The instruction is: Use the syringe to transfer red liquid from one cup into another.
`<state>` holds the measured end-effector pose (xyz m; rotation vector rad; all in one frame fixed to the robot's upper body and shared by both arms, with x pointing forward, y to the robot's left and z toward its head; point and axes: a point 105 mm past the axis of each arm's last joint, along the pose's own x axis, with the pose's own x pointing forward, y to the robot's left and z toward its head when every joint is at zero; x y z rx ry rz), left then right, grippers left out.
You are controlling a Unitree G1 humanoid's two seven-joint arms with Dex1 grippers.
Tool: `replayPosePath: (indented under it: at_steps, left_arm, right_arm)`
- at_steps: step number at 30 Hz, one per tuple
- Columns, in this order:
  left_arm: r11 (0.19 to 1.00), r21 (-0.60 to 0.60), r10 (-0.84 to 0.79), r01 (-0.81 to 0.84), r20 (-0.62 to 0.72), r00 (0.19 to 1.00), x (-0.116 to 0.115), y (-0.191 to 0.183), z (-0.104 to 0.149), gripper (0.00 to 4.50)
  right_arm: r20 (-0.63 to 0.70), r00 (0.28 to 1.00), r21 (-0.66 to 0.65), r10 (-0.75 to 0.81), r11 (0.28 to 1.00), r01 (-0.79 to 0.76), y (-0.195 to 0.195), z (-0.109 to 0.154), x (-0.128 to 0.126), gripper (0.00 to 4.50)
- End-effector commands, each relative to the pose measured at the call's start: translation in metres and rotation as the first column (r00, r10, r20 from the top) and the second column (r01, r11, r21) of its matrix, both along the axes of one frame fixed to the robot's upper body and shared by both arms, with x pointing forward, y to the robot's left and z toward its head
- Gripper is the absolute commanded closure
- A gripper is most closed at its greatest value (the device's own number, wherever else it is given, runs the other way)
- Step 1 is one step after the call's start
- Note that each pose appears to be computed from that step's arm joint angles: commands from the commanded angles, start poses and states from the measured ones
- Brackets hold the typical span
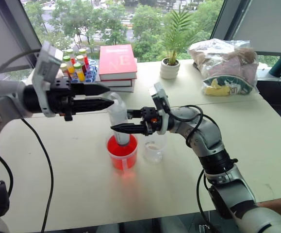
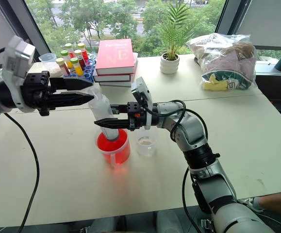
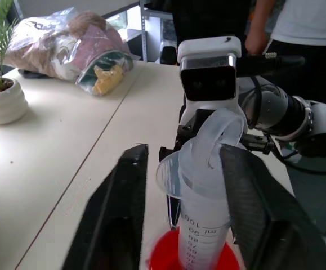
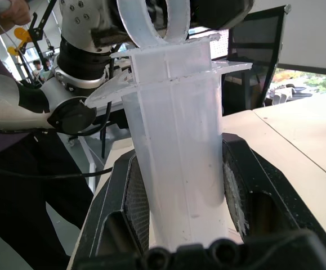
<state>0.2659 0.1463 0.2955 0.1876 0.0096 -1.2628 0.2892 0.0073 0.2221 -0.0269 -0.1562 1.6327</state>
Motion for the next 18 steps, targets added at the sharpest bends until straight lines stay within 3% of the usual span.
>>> replayPosePath:
  at_steps: [1, 18]
  left_arm:
    - [1.000, 0.016, 0.021, -0.023, 0.065, 0.998, 0.001, 0.003, 0.005, 4.39]
    - [0.998, -0.060, -0.021, 0.025, 0.076, 0.997, -0.004, -0.018, 0.012, 4.46]
  right_arm:
    - [0.051, 0.998, 0.025, 0.025, 0.999, -0.026, 0.001, 0.013, -0.008, 3.06]
    - [0.031, 0.998, 0.002, 0.052, 0.999, -0.052, 0.001, 0.011, -0.014, 3.06]
